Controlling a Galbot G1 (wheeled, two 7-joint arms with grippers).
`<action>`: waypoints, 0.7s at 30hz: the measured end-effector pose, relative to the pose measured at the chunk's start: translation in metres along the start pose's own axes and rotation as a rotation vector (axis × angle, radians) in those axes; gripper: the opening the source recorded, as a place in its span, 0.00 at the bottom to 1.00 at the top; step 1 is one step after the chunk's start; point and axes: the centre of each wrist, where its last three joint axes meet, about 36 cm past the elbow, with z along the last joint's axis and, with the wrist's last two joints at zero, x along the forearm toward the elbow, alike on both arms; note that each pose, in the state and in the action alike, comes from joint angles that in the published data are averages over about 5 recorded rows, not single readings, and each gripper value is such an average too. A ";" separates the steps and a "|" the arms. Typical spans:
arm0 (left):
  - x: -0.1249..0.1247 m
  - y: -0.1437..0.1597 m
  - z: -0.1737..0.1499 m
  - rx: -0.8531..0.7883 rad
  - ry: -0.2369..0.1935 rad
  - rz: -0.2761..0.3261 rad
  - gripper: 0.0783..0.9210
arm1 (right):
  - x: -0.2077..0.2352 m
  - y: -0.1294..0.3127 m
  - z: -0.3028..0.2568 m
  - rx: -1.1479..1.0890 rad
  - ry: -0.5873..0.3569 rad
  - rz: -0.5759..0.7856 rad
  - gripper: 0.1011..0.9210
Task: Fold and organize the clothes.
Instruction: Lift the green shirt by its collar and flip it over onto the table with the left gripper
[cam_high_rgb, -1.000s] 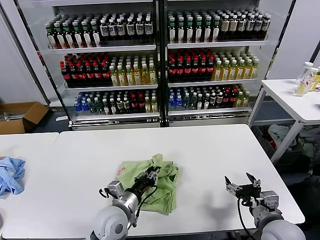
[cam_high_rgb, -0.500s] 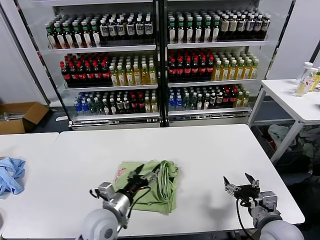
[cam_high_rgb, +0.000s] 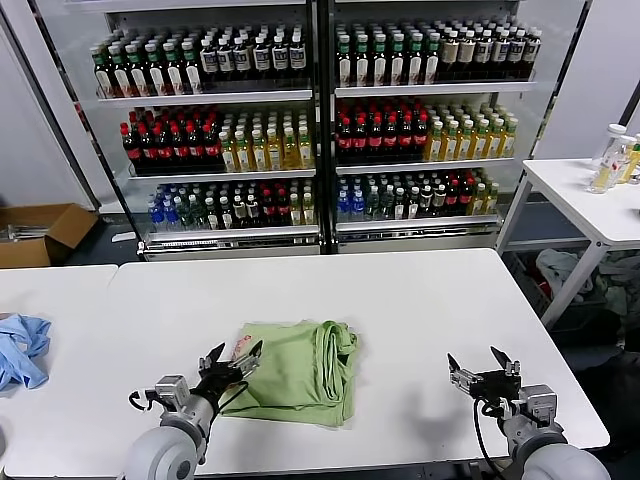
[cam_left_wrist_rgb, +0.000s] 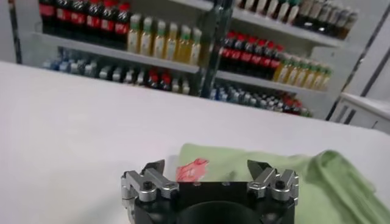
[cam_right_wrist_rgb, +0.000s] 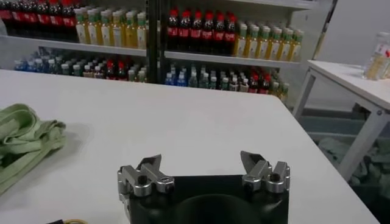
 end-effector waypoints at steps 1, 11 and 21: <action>-0.001 0.002 0.001 0.009 0.009 -0.002 0.88 | 0.000 0.000 0.000 0.000 -0.001 0.000 0.88; -0.010 0.014 0.002 0.148 0.087 0.045 0.88 | 0.002 -0.002 -0.002 0.005 -0.005 0.005 0.88; -0.015 0.023 0.002 0.299 0.106 0.102 0.59 | 0.002 -0.002 -0.002 0.002 -0.006 0.005 0.88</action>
